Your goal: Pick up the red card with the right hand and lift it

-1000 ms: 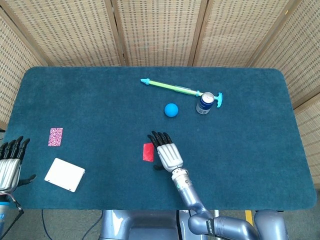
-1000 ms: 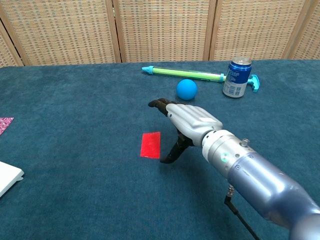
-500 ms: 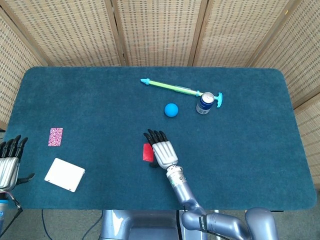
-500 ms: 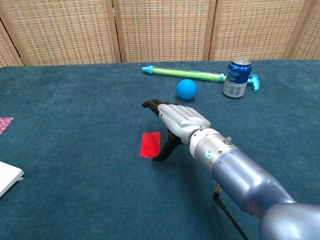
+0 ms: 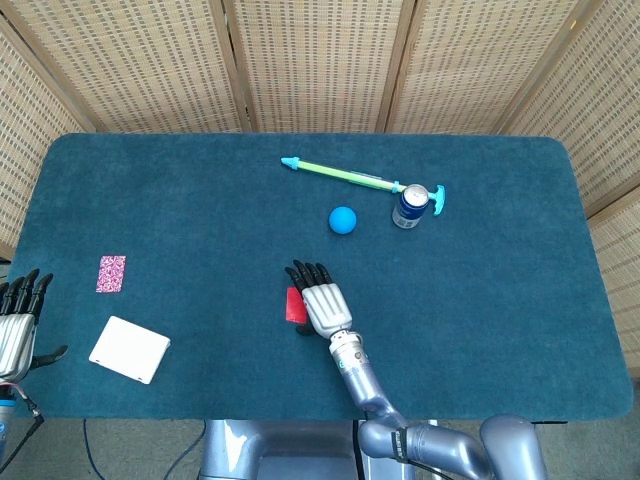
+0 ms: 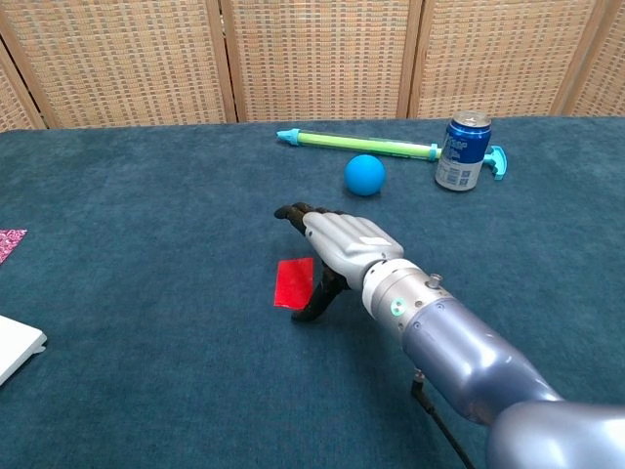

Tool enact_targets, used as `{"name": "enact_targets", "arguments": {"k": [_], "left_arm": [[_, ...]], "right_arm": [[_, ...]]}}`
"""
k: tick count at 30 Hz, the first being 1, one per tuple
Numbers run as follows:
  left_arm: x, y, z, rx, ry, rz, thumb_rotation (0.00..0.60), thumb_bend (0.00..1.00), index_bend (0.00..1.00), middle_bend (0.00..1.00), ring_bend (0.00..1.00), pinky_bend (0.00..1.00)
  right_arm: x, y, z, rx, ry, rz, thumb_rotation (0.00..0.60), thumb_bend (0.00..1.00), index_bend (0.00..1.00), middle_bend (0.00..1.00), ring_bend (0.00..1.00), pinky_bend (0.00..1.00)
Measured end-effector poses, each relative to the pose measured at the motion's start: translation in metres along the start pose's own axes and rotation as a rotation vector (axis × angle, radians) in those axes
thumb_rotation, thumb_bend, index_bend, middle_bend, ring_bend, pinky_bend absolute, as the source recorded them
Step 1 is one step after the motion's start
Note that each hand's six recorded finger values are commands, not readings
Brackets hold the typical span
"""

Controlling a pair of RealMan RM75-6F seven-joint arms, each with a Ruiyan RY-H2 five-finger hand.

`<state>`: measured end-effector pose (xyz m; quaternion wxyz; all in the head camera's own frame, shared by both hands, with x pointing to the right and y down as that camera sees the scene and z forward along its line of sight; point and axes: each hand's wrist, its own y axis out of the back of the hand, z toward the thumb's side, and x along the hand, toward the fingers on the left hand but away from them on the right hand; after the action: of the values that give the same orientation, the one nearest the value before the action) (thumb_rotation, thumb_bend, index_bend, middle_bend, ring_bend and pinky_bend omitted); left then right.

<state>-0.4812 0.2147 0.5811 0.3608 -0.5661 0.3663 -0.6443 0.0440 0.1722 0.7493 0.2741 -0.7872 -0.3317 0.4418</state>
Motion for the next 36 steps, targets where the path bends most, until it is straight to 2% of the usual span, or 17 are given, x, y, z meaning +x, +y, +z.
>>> {"name": "enact_targets", "arguments": {"k": [6,12,18,32,36], "left_arm": [[0.0,-0.001,0.0,0.003,-0.002,-0.003,0.6,0.11,0.0,0.0,0.0,0.02],[0.0,-0.001,0.001,0.003,-0.005,-0.003,0.6,0.11,0.0,0.0,0.0,0.02],[0.0,-0.002,0.002,0.004,-0.009,-0.005,0.6,0.11,0.0,0.0,0.0,0.02],[-0.005,-0.001,0.008,0.001,-0.029,-0.004,0.6,0.11,0.0,0.0,0.0,0.02],[-0.005,0.0,0.009,0.001,-0.032,-0.004,0.6,0.11,0.0,0.0,0.0,0.02]], "right_arm": [[-0.003,-0.004,0.0,0.005,-0.004,0.006,0.6,0.24,0.05,0.0,0.0,0.0],[-0.006,-0.006,-0.003,0.028,-0.008,-0.005,0.6,0.47,0.07,0.0,0.0,0.0],[-0.009,-0.004,-0.005,0.054,-0.006,-0.039,0.6,0.63,0.1,0.0,0.0,0.0],[0.005,0.016,-0.001,0.046,0.027,-0.113,0.6,0.66,0.1,0.0,0.0,0.0],[0.01,0.02,0.001,0.035,0.033,-0.116,0.6,0.59,0.1,0.0,0.0,0.0]]}}
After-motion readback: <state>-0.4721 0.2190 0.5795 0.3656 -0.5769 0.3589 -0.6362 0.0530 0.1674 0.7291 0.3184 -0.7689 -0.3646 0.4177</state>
